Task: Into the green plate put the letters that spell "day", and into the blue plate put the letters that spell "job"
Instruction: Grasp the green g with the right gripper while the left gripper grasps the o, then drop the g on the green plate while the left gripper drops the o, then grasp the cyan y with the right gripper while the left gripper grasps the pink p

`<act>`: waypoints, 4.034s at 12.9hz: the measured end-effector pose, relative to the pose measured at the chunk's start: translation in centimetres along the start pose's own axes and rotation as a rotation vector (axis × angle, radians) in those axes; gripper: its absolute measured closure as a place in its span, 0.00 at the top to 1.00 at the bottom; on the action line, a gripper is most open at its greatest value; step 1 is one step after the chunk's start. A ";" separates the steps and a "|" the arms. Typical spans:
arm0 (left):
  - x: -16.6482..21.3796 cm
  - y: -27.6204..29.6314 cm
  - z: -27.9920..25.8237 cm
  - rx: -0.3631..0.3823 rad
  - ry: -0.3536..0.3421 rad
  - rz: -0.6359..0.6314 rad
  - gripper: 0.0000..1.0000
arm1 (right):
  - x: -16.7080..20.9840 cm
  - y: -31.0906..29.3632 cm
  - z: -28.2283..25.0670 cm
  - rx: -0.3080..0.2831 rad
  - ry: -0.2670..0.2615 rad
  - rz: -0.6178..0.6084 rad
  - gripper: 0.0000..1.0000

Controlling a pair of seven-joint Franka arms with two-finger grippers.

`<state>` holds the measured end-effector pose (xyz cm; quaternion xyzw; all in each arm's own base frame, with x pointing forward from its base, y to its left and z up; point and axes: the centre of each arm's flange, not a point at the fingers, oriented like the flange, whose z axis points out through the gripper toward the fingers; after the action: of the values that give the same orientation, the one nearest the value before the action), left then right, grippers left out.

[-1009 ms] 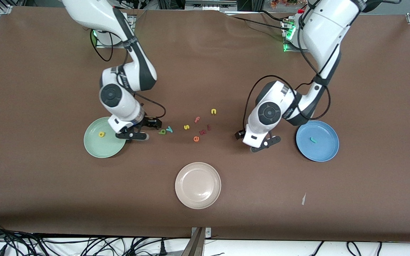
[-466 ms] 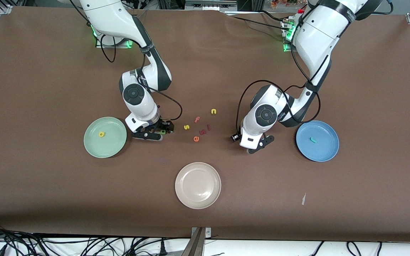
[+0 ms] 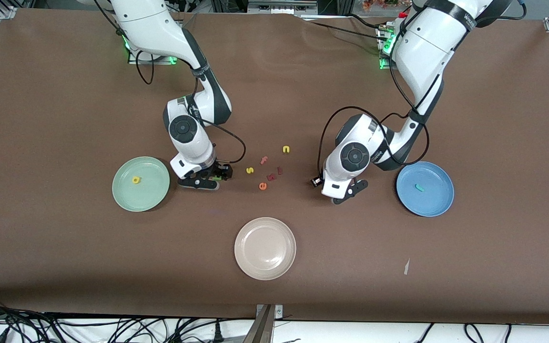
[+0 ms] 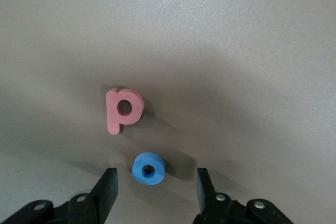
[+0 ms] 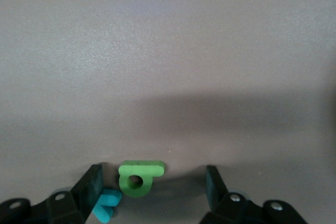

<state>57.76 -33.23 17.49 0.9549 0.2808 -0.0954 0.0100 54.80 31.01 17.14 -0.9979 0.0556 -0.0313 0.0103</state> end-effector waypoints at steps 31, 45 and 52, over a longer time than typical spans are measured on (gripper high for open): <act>18.6 -21.1 -9.6 0.079 -0.205 0.418 0.27 | 7.6 13.5 -11.8 -0.014 -0.031 -0.228 0.36; 18.4 -20.9 -7.0 0.044 -0.210 0.481 0.94 | 0.9 3.7 -10.2 -0.006 -0.059 -0.072 0.90; 9.5 -9.0 -10.0 0.035 -0.142 0.568 1.00 | -0.4 -1.0 -5.1 -0.012 0.011 0.176 0.87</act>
<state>62.51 -19.83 25.82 0.9863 -0.0009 -0.1605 0.0394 54.21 31.92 22.25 -0.9890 0.1435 -0.0354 0.0069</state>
